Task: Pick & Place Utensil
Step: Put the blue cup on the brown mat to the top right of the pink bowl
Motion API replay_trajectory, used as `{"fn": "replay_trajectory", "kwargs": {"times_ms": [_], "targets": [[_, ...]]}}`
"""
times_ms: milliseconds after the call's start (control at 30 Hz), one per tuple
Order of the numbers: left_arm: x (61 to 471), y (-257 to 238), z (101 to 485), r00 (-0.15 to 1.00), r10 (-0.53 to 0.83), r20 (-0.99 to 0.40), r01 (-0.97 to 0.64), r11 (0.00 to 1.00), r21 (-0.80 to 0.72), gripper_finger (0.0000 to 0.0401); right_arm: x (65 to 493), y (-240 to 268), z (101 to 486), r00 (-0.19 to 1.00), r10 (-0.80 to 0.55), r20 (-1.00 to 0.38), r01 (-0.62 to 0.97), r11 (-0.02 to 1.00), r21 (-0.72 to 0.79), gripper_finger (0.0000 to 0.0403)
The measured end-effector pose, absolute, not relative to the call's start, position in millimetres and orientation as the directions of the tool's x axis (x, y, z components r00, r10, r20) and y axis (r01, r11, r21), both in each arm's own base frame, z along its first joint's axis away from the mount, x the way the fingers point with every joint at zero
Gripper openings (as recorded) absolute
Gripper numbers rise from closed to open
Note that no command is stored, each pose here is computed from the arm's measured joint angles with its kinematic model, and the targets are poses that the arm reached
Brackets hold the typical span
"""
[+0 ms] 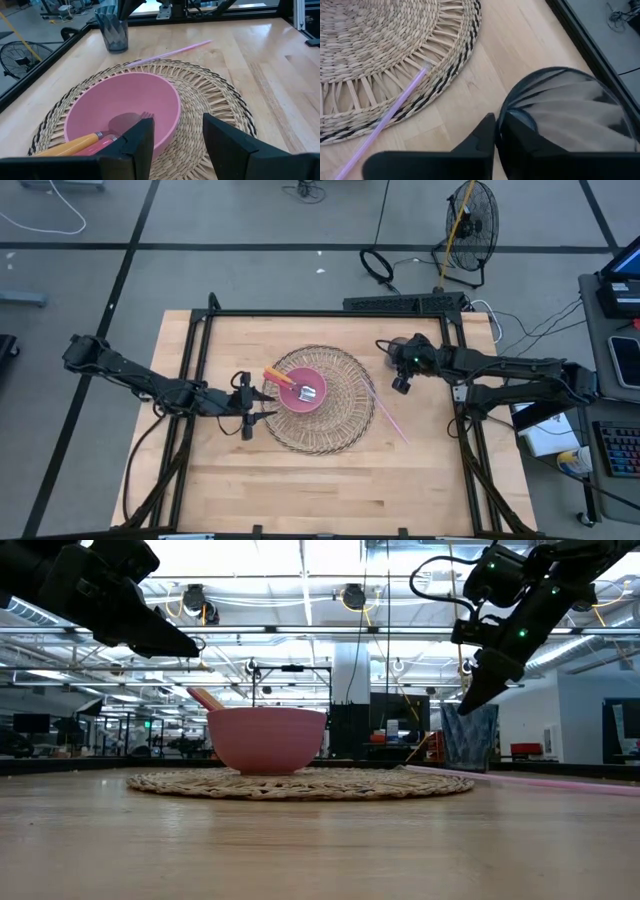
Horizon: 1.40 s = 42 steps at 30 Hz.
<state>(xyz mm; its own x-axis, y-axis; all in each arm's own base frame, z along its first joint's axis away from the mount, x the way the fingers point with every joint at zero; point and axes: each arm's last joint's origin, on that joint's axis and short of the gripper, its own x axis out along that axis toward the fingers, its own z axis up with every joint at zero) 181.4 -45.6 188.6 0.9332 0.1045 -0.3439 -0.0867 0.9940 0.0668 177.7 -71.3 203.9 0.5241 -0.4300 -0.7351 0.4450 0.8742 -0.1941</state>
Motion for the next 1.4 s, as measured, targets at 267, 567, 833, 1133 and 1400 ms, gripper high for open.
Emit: {"fn": "replay_trajectory", "kwargs": {"times_ms": [267, 567, 833, 1133, 1400], "targets": [[181.4, -45.6, 188.5, 0.933, 0.105, -0.345, -0.087, 0.994, 0.067, 0.017, 177.7, -71.2, 204.0, 0.525, -0.428, -0.735, 0.44, 0.876, -0.196, 0.001], [181.4, -45.6, 188.5, 0.933, 0.105, -0.345, -0.087, 0.994, 0.068, 0.017, 179.1, -70.6, 204.6, 0.552, -0.398, -0.733, 0.421, 0.891, -0.167, 0.0006], [181.4, -45.6, 188.5, 0.933, 0.105, -0.345, -0.087, 0.994, 0.068, 0.017, 184.0, -71.4, 221.4, 0.578, -0.394, -0.714, 0.417, 0.895, -0.156, 0.0006], [181.4, -45.6, 188.5, 0.933, 0.105, -0.345, -0.087, 0.994, 0.068, 0.017, 195.6, -68.1, 258.0, 0.686, -0.334, -0.646, 0.35, 0.93, -0.11, 0.0005], [181.4, -45.6, 188.6, 0.933, 0.105, -0.344, -0.087, 0.994, 0.068, 0.017, 213.5, -60.9, 266.8, 0.714, -0.296, -0.635, 0.296, 0.949, -0.11, 0.0005]]}}
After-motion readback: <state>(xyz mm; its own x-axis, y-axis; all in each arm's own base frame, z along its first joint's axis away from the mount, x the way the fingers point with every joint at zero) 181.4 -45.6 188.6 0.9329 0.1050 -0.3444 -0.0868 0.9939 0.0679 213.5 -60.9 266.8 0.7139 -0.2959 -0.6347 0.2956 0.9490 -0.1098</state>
